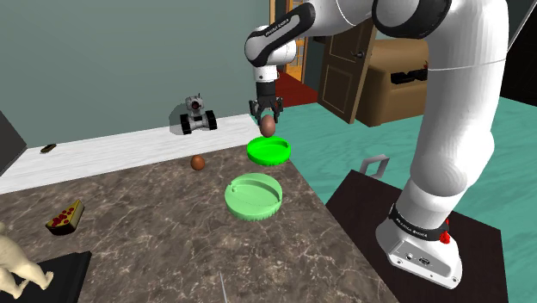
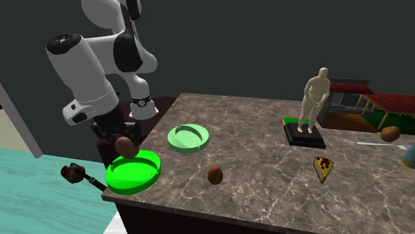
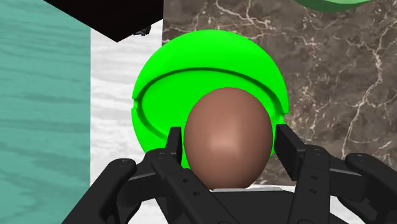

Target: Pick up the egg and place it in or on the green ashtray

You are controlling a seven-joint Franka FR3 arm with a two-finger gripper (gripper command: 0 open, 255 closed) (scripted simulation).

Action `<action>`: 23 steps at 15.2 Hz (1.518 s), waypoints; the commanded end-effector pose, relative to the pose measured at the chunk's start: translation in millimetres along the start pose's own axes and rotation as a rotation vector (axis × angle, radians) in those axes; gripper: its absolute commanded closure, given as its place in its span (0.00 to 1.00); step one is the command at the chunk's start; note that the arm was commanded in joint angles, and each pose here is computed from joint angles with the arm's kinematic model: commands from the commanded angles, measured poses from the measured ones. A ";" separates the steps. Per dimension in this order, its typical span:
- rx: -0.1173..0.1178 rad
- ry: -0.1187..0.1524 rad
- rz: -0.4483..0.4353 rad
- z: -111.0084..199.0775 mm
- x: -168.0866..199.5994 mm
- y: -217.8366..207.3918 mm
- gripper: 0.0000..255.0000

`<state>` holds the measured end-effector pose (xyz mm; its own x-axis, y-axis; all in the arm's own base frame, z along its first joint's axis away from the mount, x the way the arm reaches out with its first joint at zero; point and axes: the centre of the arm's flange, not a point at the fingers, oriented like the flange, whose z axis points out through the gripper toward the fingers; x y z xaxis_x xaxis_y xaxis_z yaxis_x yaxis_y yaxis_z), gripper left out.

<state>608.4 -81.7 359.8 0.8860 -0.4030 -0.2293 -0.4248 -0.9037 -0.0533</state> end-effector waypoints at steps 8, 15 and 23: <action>0.000 0.001 -0.001 45.2 11.0 4.2 1.00; 0.000 0.001 -0.001 67.8 16.4 5.4 1.00; 0.000 0.001 -0.001 67.8 16.4 5.3 0.00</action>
<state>608.0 -83.3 289.8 0.8864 -0.4025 -0.2288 -0.4243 -0.9039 -0.0536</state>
